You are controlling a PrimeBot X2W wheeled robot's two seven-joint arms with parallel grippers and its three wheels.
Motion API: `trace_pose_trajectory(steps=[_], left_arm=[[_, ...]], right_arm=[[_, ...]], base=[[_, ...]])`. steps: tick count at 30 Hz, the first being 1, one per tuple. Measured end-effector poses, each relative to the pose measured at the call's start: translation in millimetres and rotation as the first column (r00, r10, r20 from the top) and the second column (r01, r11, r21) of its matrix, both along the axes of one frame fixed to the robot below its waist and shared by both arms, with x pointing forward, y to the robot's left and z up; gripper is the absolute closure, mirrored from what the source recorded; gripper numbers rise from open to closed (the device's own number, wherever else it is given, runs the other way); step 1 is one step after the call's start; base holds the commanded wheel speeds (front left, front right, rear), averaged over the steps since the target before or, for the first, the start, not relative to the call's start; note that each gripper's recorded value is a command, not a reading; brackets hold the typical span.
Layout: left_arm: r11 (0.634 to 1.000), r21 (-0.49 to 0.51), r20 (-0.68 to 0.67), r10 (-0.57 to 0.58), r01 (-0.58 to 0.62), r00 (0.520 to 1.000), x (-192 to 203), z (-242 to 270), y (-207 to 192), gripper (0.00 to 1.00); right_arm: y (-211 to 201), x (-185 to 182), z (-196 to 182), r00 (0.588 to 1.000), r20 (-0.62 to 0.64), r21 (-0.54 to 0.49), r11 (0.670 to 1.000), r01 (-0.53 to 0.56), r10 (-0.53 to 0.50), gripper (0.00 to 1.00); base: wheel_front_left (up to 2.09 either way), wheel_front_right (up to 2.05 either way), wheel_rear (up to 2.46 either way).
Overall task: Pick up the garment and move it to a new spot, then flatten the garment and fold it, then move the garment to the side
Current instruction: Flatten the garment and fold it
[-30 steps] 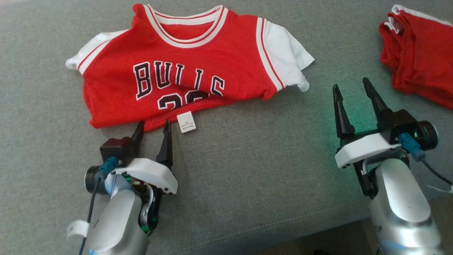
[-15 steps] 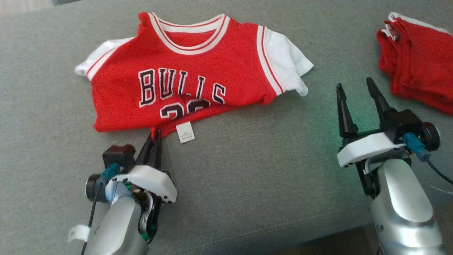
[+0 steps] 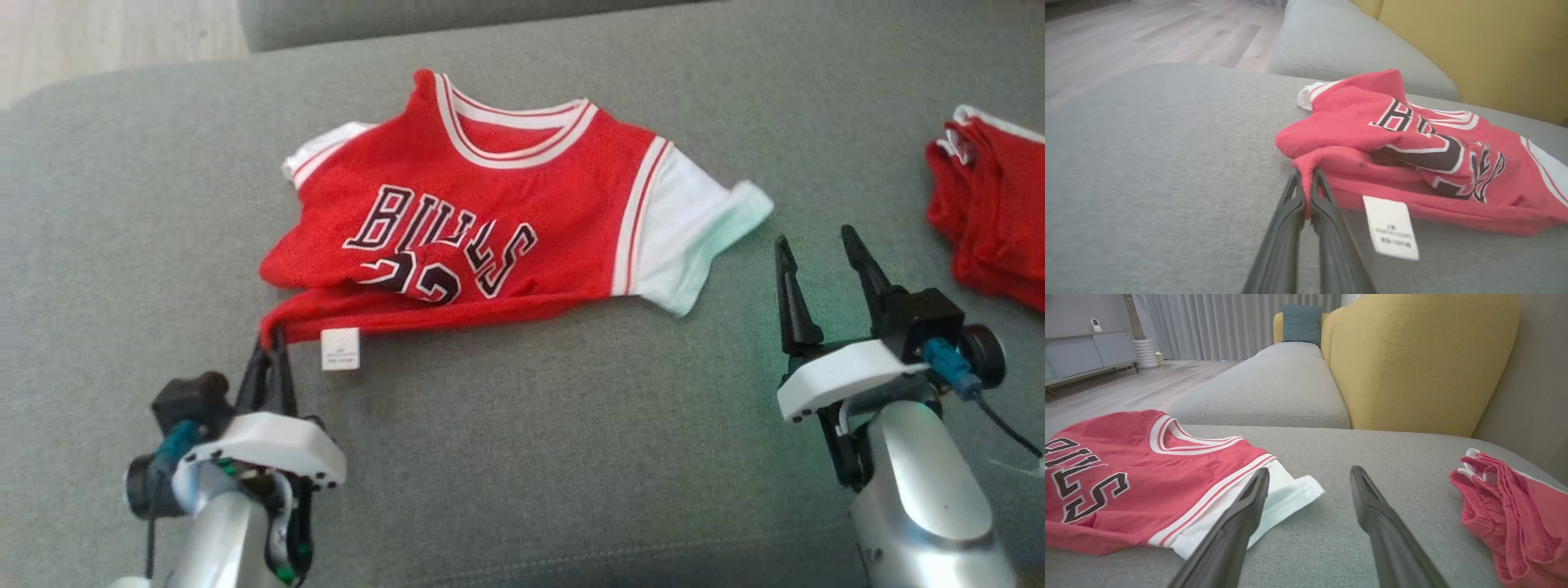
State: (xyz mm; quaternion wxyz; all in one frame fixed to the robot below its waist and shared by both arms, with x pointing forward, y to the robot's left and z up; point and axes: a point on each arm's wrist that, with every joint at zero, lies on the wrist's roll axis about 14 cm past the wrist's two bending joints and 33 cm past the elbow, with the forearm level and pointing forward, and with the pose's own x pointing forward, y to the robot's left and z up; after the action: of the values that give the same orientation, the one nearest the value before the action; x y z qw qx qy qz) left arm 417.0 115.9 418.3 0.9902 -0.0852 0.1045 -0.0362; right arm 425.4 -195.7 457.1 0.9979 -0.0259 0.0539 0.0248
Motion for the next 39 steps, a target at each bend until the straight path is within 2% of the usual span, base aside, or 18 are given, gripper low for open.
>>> trace_pose_trajectory(steps=[7, 8, 9, 10, 11, 23, 39], left_arm=[[0.993, 0.032, 0.014, 0.111, -0.112, 0.994, -6, 6, 37, 1.00], [0.992, 0.035, 0.008, 0.120, -0.121, 0.993, -8, 5, 39, 0.93], [0.991, 0.038, 0.002, 0.131, -0.131, 0.991, -11, 3, 42, 0.70], [0.989, 0.039, -0.003, 0.142, -0.142, 0.990, -13, 2, 45, 0.24], [0.988, 0.042, -0.005, 0.152, -0.152, 0.988, -15, 1, 48, 0.00], [0.990, 0.048, 0.008, 0.131, -0.131, 0.991, -33, 6, 41, 0.00], [0.993, 0.053, 0.019, 0.103, -0.104, 0.995, -38, 9, 32, 0.00]], right_arm=[[8, -6, 8, 1.000, 0.019, 0.032, 0.999, -0.016, 0.015, 0.00], [7, -7, 10, 1.000, 0.024, 0.036, 0.999, -0.012, 0.011, 0.00], [7, -8, 12, 1.000, 0.029, 0.042, 0.999, -0.009, 0.008, 0.00], [6, -8, 13, 0.999, 0.033, 0.046, 0.999, -0.008, 0.006, 0.00], [6, -9, 14, 0.999, 0.035, 0.049, 0.999, -0.006, 0.005, 0.00], [10, -32, 10, 1.000, 0.029, 0.097, 0.995, -0.005, 0.002, 0.00], [21, -29, 9, 0.999, 0.027, 0.104, 0.994, -0.034, 0.032, 0.00]], base=[[0.00, 0.00, 0.00], [0.00, 0.00, 0.00], [0.00, 0.00, 0.00], [0.00, 0.00, 0.00], [0.00, 0.00, 0.00], [0.00, 0.00, 0.00], [0.00, 0.00, 0.00]])
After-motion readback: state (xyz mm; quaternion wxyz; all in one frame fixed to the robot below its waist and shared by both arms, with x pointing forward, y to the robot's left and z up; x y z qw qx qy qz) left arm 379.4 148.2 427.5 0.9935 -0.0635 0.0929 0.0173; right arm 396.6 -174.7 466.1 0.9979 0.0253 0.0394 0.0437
